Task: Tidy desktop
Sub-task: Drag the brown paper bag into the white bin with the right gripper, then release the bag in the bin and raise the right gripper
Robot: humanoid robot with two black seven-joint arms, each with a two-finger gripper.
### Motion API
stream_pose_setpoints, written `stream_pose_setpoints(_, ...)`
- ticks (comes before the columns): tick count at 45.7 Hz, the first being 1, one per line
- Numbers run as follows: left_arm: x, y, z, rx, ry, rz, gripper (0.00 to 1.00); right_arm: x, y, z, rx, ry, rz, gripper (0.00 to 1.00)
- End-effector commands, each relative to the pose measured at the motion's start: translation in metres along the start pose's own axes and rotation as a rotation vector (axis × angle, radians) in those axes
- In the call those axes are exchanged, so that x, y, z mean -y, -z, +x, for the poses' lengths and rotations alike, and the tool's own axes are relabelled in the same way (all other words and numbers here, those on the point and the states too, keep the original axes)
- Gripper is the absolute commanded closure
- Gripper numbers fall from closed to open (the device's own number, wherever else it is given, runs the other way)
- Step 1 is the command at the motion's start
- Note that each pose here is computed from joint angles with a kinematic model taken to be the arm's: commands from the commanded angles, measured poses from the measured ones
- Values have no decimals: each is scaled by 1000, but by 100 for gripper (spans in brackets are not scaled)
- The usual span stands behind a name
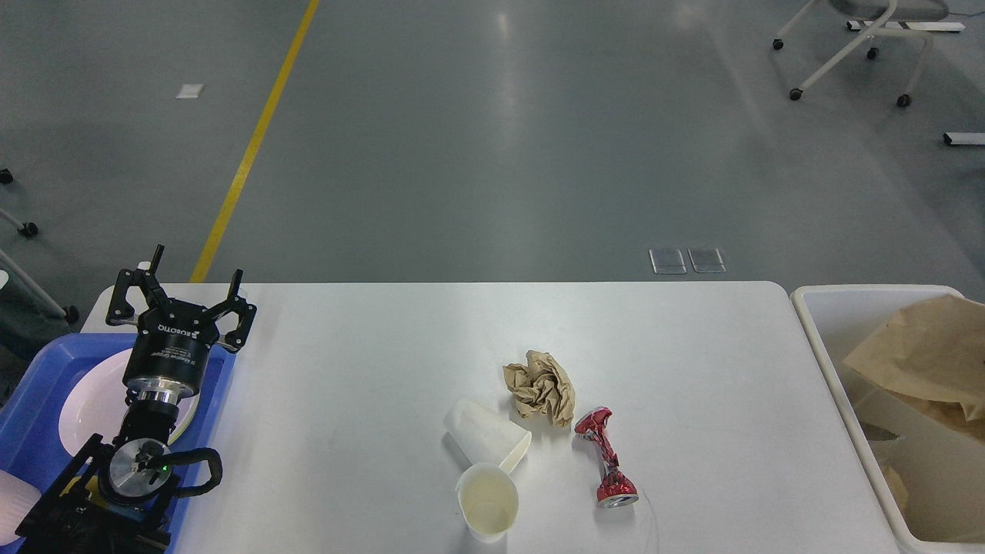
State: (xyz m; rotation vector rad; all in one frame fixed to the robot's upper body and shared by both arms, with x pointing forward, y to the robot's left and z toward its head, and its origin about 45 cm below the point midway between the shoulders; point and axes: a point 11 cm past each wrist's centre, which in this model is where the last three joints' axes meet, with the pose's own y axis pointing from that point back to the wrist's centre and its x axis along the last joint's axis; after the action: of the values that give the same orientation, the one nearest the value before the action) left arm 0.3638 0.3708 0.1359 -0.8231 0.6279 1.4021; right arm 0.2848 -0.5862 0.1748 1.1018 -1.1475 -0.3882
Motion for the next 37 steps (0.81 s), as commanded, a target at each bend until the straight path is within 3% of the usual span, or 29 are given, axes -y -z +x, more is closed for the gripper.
stream_pose_setpoints(1, 0, 0, 0, 0, 0, 0, 4, 34, -19, -10, 108, -90, -9, 100)
stream_pose_setpoints(8, 0, 0, 0, 0, 0, 0, 4, 67, -23, -35, 156, -180, -20, 100)
stream_pose_setpoints(17, 0, 0, 0, 0, 0, 0, 4, 87, -23, -78, 125, -157, -34, 100)
stream_pose_setpoints(37, 0, 0, 0, 0, 0, 1, 4, 95, -12, -102, 84, -164, -25, 100)
